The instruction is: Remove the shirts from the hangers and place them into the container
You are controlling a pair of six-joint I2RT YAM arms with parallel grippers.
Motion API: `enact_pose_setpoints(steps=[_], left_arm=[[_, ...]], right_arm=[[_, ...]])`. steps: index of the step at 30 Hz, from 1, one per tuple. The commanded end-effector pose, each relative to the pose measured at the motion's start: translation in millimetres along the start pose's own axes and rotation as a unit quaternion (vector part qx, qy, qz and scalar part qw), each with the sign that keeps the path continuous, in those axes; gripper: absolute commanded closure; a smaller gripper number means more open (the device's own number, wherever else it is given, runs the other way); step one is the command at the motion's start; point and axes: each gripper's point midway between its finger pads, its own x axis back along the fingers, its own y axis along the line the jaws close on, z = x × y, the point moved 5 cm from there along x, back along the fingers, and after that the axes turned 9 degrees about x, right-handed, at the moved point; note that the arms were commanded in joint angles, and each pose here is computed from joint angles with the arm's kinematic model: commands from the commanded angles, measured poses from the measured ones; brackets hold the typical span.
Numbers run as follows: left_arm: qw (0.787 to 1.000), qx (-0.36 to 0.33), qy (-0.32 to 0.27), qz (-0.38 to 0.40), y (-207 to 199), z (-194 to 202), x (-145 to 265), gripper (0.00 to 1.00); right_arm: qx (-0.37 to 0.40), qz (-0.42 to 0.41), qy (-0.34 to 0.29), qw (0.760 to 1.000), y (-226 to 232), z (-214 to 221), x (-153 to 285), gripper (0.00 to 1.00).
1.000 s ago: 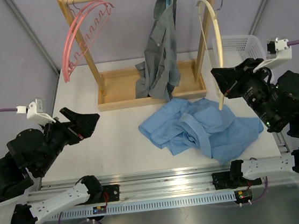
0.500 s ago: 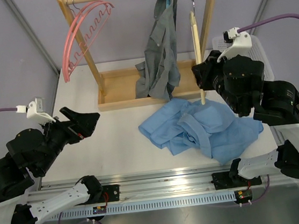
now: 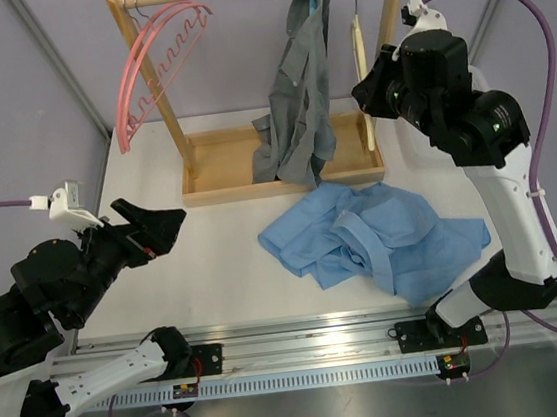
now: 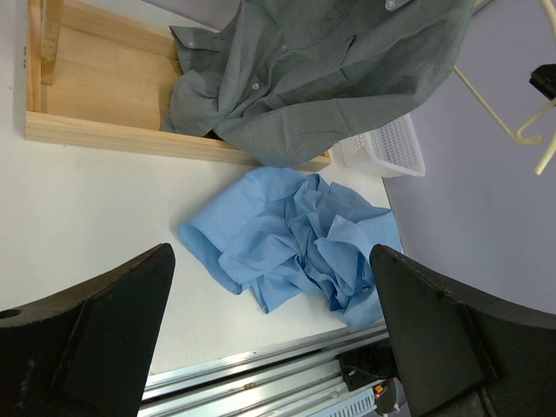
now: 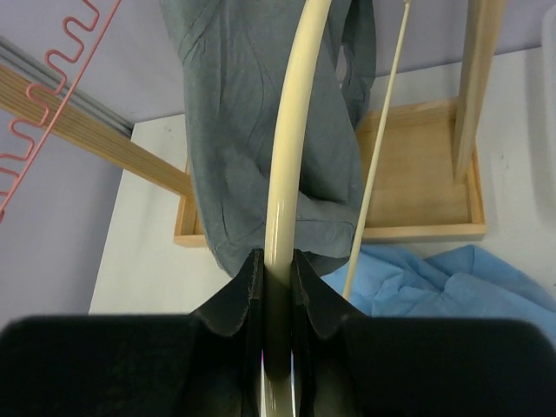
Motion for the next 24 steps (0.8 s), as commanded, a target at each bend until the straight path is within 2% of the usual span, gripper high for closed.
enact_pose_setpoints(steps=[1, 9, 24], left_arm=[[0.999, 0.015, -0.029, 0.026, -11, -14, 3, 0.01], [0.999, 0.017, -0.031, 0.029, -10, -13, 4, 0.01], [0.999, 0.021, -0.034, 0.026, -5, -15, 9, 0.01]], right_arm=[[-0.020, -0.094, -0.009, 0.995, 11, -23, 9, 1.00], [-0.041, -0.168, -0.029, 0.984, 22, -56, 16, 1.00], [-0.079, -0.144, -0.026, 0.986, 0, -65, -22, 1.00]])
